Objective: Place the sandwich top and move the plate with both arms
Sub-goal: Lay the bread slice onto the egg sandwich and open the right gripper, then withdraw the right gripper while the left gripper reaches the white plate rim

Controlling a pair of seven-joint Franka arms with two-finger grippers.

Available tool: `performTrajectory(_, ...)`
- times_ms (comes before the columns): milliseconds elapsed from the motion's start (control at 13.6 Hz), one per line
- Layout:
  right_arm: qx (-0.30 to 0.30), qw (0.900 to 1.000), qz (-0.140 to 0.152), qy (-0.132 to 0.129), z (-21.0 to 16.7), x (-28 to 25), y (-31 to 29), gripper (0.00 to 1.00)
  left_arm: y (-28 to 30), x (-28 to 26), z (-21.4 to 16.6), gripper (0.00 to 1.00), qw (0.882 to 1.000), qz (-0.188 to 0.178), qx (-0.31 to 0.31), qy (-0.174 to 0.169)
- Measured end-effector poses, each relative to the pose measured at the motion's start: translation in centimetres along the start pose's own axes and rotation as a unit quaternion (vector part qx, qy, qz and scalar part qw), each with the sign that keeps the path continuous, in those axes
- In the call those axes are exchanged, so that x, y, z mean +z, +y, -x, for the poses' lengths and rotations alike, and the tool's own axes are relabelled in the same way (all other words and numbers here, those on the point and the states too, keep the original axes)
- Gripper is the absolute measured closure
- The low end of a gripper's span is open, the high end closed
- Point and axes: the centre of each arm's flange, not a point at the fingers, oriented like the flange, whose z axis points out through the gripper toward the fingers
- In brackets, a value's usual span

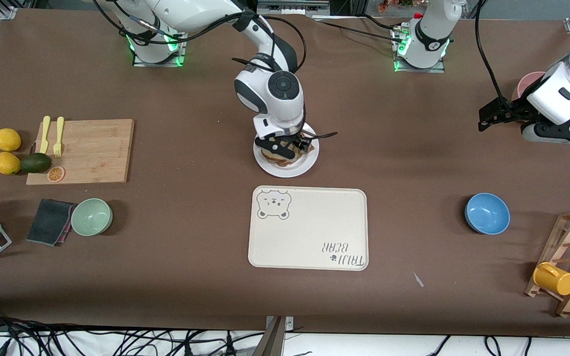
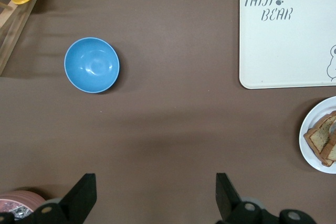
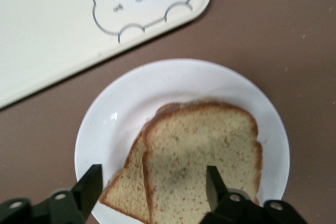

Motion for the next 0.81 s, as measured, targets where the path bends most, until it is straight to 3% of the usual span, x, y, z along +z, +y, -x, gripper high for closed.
performTrajectory(73,-0.005,1.000,0.003,0.004,-1.6,-1.5,0.5,0.00,0.3,0.0,0.0,0.00,1.000,0.000,0.002,-0.002)
performTrajectory(220,-0.033,0.999,0.023,-0.005,-5.7,-5.2,2.8,0.00,1.7,0.3,0.3,0.00,1.000,0.003,0.015,-0.012)
performTrajectory(367,-0.071,0.997,0.032,-0.026,-10.0,-9.4,5.9,0.00,4.0,0.8,0.5,0.00,0.999,0.029,0.029,-0.026)
performTrajectory(587,-0.140,0.988,0.043,-0.051,-16.2,-15.1,11.8,0.00,5.8,3.6,-0.4,0.00,0.993,0.087,0.036,-0.065)
performTrajectory(806,-0.197,0.977,0.052,-0.063,-21.2,-20.0,18.2,0.00,6.8,8.8,-2.7,0.00,0.977,0.174,0.034,-0.114)
